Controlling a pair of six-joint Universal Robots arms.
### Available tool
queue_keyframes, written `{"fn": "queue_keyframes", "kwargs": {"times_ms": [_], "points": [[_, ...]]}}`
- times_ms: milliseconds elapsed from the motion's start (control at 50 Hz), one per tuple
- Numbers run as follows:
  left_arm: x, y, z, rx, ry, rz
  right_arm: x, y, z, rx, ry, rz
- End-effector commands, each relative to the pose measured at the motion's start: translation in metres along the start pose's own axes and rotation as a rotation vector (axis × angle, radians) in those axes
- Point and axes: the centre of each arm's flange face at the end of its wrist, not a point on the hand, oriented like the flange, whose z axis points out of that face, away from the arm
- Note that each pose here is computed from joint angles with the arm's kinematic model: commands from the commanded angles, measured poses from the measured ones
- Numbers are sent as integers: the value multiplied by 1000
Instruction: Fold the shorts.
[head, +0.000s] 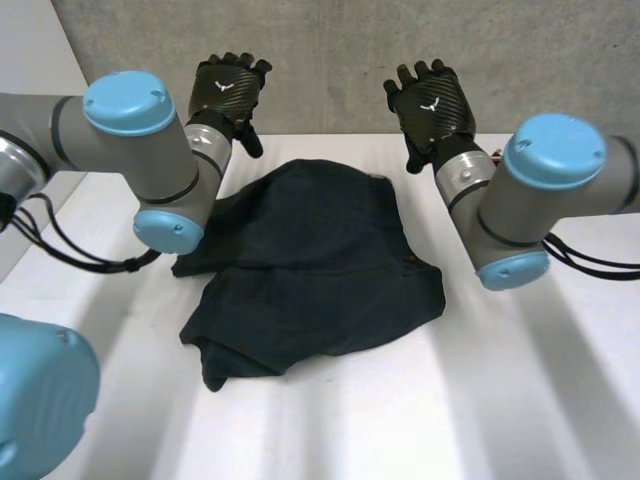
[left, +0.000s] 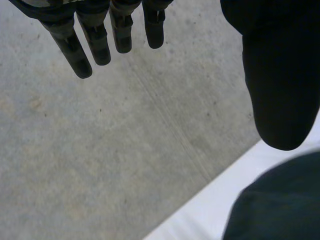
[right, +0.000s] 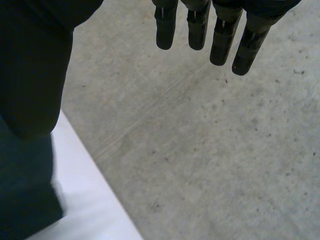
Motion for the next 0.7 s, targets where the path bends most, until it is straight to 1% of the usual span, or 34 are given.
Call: {"fn": "queue_keyframes", "kwargs": {"times_ms": [20,60,80,120,140,160,220,240,300,320,400,500,600,700], "points": [[-8,-19,-58,-201,6,1,18,-21,-46,-172,-78,54],[-8,-21,-78,-259,22,2,26,-21,-66,-266,-102,65],[-7,-21,-99,-319,44,3,28,-20,-73,-301,-115,71],[-4,-21,-122,-375,67,-2,28,-18,-89,-365,-152,85],[-2,-21,-134,-400,80,-9,26,-15,-104,-425,-197,105],[1,-21,-156,-445,99,-29,25,-13,-111,-453,-220,116],[7,-17,-188,-503,120,-72,19,-2,-137,-547,-312,172],[9,-14,-207,-539,123,-106,18,1,-143,-564,-332,190],[9,-8,-231,-589,117,-159,13,13,-159,-591,-397,246],[9,-4,-244,-615,112,-194,12,15,-162,-591,-414,262],[13,14,-268,-694,107,-240,5,21,-168,-578,-463,298],[17,30,-283,-759,114,-244,-6,42,-162,-577,-482,309],[18,42,-275,-722,90,-253,-11,57,-148,-512,-454,296],[4,57,-254,-671,-9,-249,-13,74,-133,-491,-421,314]]}}
